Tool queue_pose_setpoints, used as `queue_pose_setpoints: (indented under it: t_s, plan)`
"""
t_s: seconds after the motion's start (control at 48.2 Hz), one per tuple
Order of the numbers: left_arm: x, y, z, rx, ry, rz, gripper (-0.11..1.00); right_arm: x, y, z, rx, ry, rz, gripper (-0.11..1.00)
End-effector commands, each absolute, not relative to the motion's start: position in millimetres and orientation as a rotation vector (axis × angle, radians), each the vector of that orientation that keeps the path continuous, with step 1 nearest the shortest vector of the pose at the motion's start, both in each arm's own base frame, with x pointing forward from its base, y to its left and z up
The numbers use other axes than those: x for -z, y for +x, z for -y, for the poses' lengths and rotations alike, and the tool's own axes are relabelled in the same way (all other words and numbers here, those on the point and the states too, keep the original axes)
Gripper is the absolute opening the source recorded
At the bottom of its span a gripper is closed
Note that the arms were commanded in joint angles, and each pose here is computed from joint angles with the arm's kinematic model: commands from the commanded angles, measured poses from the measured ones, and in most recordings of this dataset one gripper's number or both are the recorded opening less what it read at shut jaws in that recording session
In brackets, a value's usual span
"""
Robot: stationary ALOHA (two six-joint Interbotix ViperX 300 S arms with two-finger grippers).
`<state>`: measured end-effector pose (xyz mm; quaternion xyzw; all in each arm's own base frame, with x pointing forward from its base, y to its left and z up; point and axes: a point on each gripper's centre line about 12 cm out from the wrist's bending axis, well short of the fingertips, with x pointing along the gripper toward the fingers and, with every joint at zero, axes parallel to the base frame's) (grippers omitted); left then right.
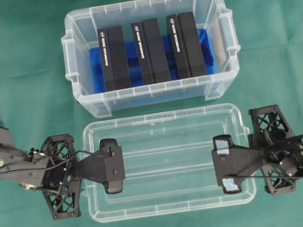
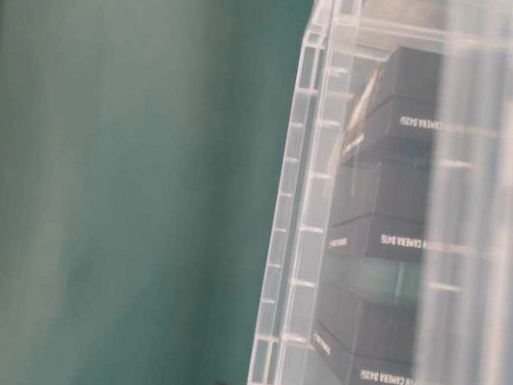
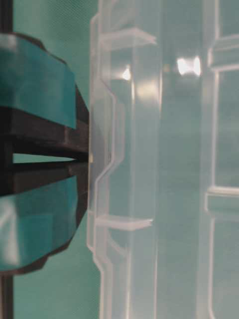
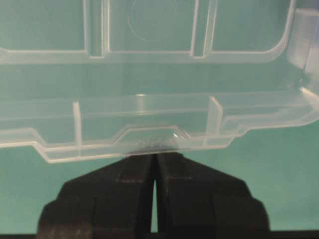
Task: Clamp the lid of the box with both arms, then lift and open it.
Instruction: 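Lower the lid onto the cloth in front of the box, then open both grippers and release the lid rims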
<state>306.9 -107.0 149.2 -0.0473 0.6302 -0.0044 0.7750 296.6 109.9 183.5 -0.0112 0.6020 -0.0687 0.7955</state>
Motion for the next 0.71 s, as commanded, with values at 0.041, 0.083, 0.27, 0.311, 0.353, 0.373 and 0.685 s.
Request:
queue_pose_setpoints:
  t_s: [0.041,0.083,0.27,0.311,0.353,0.373,0.685]
  plan:
    - [-158,331,107,0.016,-0.171,-1.217,0.01,-181,319,-105,0.114,0.063,-1.146,0.0]
    - [-154,332,107,0.018,-0.172,-1.213,0.01,-175,319,-104,0.113,0.075,-1.143,0.0]
    - [-143,331,107,0.015,-0.171,-1.224,0.01,-165,322,-104,0.085,0.105,-1.104,0.0]
    - [-143,330,107,0.014,-0.17,-1.227,0.01,-165,322,-103,0.085,0.107,-1.103,0.0]
    - [-143,329,107,0.014,-0.17,-1.228,0.01,-165,322,-103,0.086,0.106,-1.104,0.0]
    - [-142,329,106,0.013,-0.169,-1.231,0.01,-165,322,-103,0.086,0.106,-1.104,0.0]
    - [-145,316,104,0.005,-0.161,-1.268,0.01,-163,311,-99,0.116,0.096,-1.155,0.0]
